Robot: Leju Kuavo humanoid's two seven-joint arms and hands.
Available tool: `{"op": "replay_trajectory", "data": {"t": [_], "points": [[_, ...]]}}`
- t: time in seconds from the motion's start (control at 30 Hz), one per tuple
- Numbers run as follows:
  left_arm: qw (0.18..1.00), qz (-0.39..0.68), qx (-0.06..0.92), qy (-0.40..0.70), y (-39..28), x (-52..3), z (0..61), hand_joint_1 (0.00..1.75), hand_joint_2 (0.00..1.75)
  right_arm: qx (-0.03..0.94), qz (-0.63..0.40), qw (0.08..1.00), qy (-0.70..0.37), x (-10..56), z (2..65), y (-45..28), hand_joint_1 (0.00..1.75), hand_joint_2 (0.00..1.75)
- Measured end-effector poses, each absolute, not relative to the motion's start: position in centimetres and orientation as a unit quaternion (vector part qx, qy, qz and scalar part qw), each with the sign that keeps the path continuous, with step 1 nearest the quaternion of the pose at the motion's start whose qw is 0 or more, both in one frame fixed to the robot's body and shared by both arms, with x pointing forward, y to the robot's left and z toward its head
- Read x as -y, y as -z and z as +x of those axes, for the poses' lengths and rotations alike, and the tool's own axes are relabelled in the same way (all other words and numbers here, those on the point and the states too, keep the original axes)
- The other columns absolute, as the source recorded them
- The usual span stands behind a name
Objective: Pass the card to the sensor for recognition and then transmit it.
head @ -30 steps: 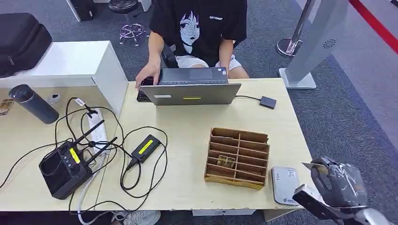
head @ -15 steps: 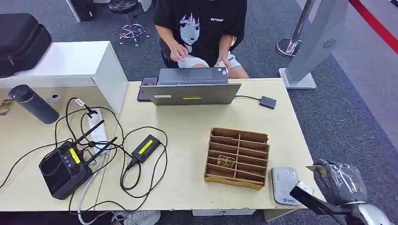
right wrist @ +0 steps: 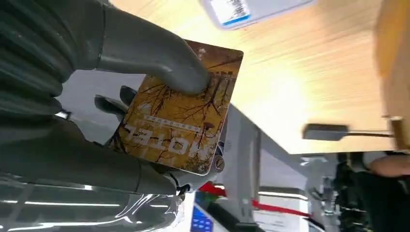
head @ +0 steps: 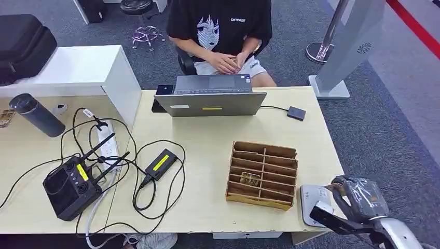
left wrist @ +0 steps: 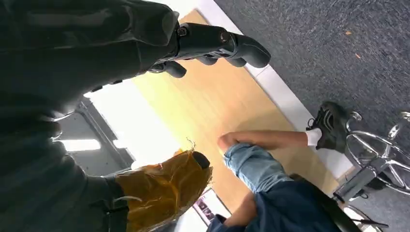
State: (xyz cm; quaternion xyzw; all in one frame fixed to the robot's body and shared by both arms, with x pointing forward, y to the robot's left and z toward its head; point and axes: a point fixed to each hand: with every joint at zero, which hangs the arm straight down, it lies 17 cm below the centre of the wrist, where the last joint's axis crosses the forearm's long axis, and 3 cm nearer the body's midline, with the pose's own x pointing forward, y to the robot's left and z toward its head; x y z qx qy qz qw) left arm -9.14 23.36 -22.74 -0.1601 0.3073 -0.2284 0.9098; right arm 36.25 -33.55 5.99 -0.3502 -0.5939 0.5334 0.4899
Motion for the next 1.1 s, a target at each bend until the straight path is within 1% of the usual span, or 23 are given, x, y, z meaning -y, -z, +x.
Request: {"op": "replay_trajectory", "data": {"t": [0.43,0.7,0.8,0.87,1.1], "points": [[0.908,-0.162,-0.306,0.235,22.7,-23.3,-9.1,0.0,1.75,0.599,-0.315,0.461,-0.573,29.3,36.1,-4.9,1.73,1.75],[0.907,-0.166,-0.306,0.237,22.6,-23.2,-9.1,0.0,1.75,0.578,-0.311,0.464,-0.595,28.8,36.5,-3.5,1.75,1.75],[0.906,-0.166,-0.308,0.238,22.6,-23.3,-9.2,0.0,1.75,0.566,-0.309,0.467,-0.605,28.9,36.7,-2.8,1.71,1.75],[0.906,-0.166,-0.309,0.239,22.6,-23.3,-9.2,0.0,1.75,0.56,-0.304,0.472,-0.61,28.9,36.8,-2.3,1.75,1.75],[0.905,-0.169,-0.309,0.241,22.5,-23.2,-9.2,0.0,1.75,0.553,-0.302,0.479,-0.611,29.2,37.8,-2.1,1.75,1.75]]}}
